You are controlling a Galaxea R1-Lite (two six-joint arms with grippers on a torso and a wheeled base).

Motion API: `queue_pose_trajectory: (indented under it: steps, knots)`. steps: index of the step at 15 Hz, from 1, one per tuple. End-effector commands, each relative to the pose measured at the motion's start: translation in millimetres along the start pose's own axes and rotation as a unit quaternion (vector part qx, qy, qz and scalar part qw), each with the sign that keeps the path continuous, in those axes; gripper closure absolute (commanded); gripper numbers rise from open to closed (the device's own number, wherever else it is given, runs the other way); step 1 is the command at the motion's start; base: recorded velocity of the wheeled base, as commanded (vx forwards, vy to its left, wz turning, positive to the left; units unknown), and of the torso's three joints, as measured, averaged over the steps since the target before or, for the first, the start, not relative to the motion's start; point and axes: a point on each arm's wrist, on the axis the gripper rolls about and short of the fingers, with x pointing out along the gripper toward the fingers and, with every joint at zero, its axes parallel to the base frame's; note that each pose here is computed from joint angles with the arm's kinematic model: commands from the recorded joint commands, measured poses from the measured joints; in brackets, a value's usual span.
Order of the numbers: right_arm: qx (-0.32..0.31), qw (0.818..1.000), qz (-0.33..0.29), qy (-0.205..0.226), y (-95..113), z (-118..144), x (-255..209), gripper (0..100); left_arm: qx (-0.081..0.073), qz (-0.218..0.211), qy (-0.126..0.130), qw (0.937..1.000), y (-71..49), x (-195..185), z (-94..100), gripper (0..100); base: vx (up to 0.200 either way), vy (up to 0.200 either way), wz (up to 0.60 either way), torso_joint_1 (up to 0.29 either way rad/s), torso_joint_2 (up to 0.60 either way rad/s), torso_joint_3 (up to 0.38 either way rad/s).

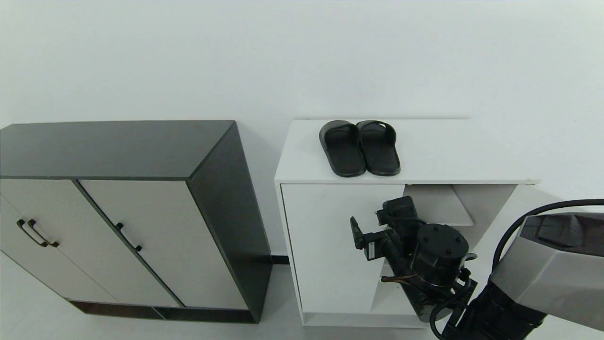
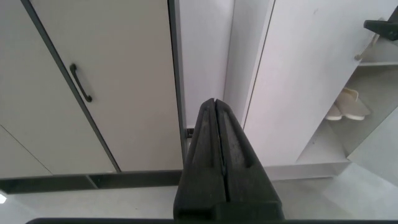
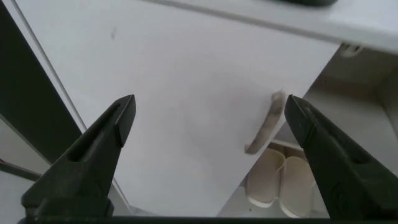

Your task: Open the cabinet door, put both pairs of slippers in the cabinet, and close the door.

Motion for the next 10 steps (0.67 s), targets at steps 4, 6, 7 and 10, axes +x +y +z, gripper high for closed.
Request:
queue_pose_trajectory:
  steps: [4, 6, 7, 10]
  knots:
    - [0.0, 1.0, 0.016, -0.004, 1.1, -4.9, 0.3, 0, 0.0, 0.0, 0.0, 1.0, 0.0, 0.1, 0.1, 100, 0.0, 0.0, 0.0, 0.249, -0.57, -0.311]
    - [-0.007, 1.0, 0.019, -0.002, 1.6, -7.6, 2.3, 0, -0.001, 0.0, 0.0, 1.0, 0.0, 0.1, 0.1, 100, 0.0, 0.0, 0.0, 0.068, -0.17, -0.098]
    - [-0.007, 1.0, 0.022, -0.003, 0.3, -7.8, 3.9, 0, -0.001, 0.0, 0.0, 1.0, 0.0, 0.1, 0.1, 100, 0.0, 0.0, 0.0, 0.027, -0.05, -0.036]
    - [0.0, 0.999, 0.027, -0.023, 2.7, 10.2, 11.0, 0, 0.0, 0.001, 0.0, 1.0, 0.0, 0.1, 0.1, 100, 0.0, 0.0, 0.0, 0.0, 0.0, 0.0]
